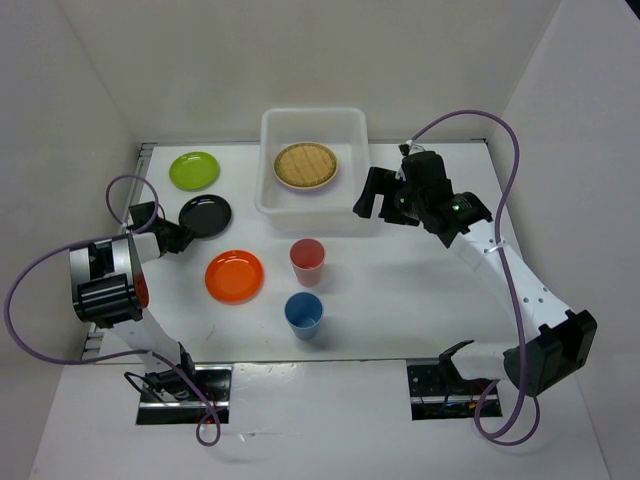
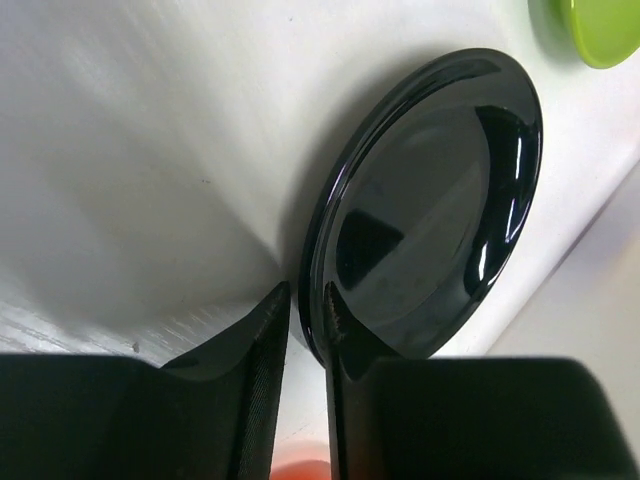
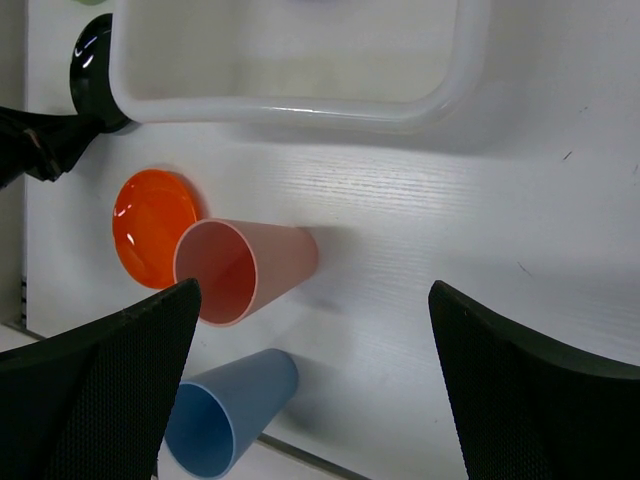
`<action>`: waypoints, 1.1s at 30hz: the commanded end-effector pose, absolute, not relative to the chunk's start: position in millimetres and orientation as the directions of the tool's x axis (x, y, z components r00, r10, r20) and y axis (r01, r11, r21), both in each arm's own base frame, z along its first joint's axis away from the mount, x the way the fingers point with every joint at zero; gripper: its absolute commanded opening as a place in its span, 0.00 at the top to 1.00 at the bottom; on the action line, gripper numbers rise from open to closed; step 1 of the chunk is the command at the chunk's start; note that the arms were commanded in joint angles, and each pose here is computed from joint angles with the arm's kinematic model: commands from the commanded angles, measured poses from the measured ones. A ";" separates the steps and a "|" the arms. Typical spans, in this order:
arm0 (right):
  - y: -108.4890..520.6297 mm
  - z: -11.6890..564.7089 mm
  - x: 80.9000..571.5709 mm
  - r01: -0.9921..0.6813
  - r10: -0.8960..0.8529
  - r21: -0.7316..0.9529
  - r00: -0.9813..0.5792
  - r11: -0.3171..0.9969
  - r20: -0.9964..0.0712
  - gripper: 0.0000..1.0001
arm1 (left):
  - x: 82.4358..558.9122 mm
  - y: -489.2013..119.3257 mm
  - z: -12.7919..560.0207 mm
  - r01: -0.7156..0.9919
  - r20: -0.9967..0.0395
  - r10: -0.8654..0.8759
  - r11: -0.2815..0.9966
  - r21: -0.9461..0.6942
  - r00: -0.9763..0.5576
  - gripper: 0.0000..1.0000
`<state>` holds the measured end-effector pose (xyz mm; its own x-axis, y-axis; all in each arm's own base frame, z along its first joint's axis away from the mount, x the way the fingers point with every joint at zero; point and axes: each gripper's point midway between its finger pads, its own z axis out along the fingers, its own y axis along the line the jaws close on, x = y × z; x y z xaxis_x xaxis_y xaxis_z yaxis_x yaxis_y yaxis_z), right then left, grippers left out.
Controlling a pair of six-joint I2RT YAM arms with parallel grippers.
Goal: Place the mixed dishes into the plastic bin
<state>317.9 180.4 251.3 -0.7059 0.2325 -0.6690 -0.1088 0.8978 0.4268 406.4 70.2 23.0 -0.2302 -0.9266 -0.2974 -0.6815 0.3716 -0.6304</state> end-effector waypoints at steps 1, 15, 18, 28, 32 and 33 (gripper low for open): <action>179.9 264.4 329.5 -0.118 0.248 0.430 -0.669 0.895 -0.701 0.01 | 411.8 76.7 18.3 -0.692 -0.304 -0.929 0.360 -0.625 -0.209 0.73; 180.3 268.3 330.3 -0.122 0.251 0.432 -0.663 0.894 -0.706 0.01 | 407.5 77.4 47.4 -0.669 -0.342 -0.917 0.387 -0.635 -0.206 1.00; 180.9 265.0 331.6 -0.118 0.248 0.429 -0.669 0.895 -0.701 0.01 | 399.9 75.1 65.5 -0.650 -0.361 -0.910 0.401 -0.645 -0.203 1.00; 182.9 266.9 332.2 -0.128 0.249 0.436 -0.666 0.891 -0.703 0.01 | 395.0 66.1 195.3 -0.436 -0.488 -0.862 0.495 -0.752 -0.137 1.00; 182.9 266.9 332.2 -0.128 0.249 0.436 -0.666 0.891 -0.703 0.01 | 409.7 33.2 247.6 -0.293 -0.518 -0.834 0.551 -0.781 -0.189 1.00; 181.9 265.6 329.9 -0.127 0.249 0.436 -0.667 0.891 -0.702 0.01 | 415.3 23.5 253.4 -0.264 -0.525 -0.823 0.567 -0.780 -0.214 1.00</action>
<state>320.5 181.4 245.0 -0.7168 0.2281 -0.6590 -0.1009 0.9011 0.4216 400.6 55.9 201.0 -0.1583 -0.8655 -0.4752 -0.4335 0.4933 -0.7541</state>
